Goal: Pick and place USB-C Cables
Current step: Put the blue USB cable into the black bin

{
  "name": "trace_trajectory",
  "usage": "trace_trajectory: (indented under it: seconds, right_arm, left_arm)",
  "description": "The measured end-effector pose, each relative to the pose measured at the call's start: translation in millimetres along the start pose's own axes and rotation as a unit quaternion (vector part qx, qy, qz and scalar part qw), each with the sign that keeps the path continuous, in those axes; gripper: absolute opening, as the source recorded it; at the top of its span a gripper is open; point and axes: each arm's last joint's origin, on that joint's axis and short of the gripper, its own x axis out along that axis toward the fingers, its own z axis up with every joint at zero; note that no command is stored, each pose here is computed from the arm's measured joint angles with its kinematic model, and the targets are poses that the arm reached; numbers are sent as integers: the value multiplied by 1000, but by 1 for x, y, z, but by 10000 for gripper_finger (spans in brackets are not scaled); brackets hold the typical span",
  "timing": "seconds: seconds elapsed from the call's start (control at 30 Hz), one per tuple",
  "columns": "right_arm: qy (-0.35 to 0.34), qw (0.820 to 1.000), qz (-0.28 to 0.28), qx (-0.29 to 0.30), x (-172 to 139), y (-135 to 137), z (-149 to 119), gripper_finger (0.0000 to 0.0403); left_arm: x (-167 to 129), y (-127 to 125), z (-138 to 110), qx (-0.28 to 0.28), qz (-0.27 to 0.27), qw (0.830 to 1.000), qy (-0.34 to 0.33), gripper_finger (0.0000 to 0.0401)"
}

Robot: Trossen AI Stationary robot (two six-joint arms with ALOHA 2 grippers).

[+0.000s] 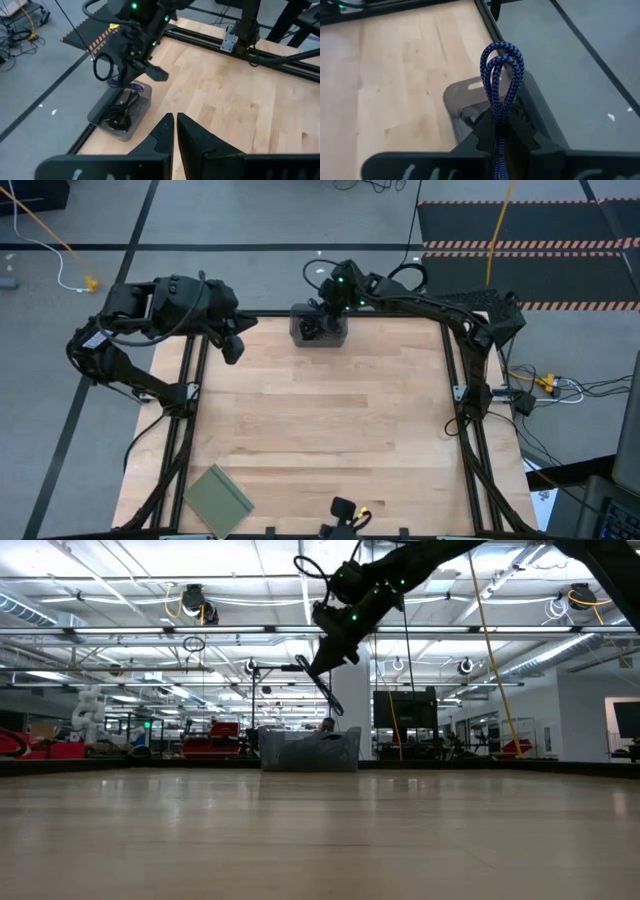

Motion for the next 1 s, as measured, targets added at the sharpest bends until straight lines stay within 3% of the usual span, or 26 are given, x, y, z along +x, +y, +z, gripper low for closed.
trace_trajectory:
  seconds: [0.23, 0.87, 1.0]
  right_arm:
    - [0, 1000, -5, -9, 23, -7, -19, 13]
    - [35, 999, -6, 13, 51, -3, -76, 14]
    - [39, 999, -11, 14, 52, -3, -80, 31]
  left_arm:
    - [5, -2, 1, -5, 1, 1000, 5, 26]
    - [16, -6, 3, 8, 4, 1000, 16, 26]
    - [15, -5, 3, 8, 3, 1000, 15, 26]
